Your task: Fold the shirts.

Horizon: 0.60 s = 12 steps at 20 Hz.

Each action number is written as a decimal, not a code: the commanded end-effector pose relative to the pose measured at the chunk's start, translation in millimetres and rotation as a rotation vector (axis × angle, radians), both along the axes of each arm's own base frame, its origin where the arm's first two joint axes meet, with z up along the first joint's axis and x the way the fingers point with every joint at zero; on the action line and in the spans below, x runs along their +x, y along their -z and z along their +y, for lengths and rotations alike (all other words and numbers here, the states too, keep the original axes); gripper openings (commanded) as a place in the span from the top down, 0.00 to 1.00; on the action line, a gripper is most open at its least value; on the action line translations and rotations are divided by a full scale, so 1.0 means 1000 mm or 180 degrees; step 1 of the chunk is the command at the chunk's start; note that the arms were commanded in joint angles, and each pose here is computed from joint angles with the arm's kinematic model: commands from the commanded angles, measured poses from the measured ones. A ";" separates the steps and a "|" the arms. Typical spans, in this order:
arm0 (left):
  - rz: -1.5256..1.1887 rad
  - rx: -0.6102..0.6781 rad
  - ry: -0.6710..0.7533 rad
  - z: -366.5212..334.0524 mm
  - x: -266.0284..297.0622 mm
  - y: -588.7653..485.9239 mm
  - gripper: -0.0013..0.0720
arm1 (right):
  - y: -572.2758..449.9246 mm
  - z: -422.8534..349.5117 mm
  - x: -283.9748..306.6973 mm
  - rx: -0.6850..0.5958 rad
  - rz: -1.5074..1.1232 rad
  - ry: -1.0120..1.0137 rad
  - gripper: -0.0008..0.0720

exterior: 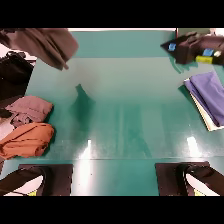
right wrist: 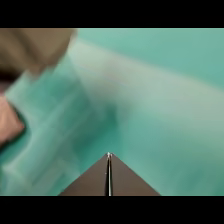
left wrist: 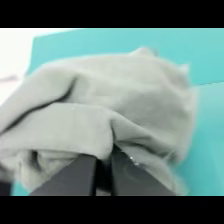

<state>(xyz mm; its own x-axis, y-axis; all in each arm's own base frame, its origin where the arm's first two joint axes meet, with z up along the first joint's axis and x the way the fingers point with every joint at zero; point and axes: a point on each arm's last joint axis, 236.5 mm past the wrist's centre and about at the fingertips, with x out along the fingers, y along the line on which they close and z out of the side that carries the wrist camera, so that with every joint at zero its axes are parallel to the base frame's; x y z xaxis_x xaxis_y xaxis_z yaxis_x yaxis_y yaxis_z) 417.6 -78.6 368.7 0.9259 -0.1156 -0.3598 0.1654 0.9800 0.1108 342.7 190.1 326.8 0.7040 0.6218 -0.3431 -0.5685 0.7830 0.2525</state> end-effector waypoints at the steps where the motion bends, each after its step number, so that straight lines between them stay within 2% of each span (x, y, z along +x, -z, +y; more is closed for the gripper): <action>1: 0.0246 0.0110 0.0745 -0.081 -0.051 0.008 0.94 | -0.039 0.002 -0.002 0.0022 -0.0216 -0.0047 0.96; 5: 0.0972 0.0401 0.1540 -0.189 -0.076 0.100 0.94 | -0.049 0.006 -0.004 -0.0048 -0.0198 -0.0151 0.96; 6: 0.1175 0.0420 0.1799 -0.221 -0.087 0.128 0.91 | -0.049 0.007 -0.005 -0.0068 -0.0182 -0.0173 0.96; 8: 0.1463 0.0344 0.2134 -0.271 -0.101 0.170 0.09 | -0.048 0.007 -0.009 -0.0091 -0.0159 -0.0197 0.96; 10: 0.1493 0.0281 0.2143 -0.290 -0.088 0.190 0.08 | -0.049 0.007 -0.014 -0.0107 -0.0155 -0.0216 0.96; 12: 0.1397 0.0155 0.1879 -0.276 -0.057 0.188 0.08 | -0.054 0.005 -0.020 -0.0103 -0.0194 -0.0218 0.96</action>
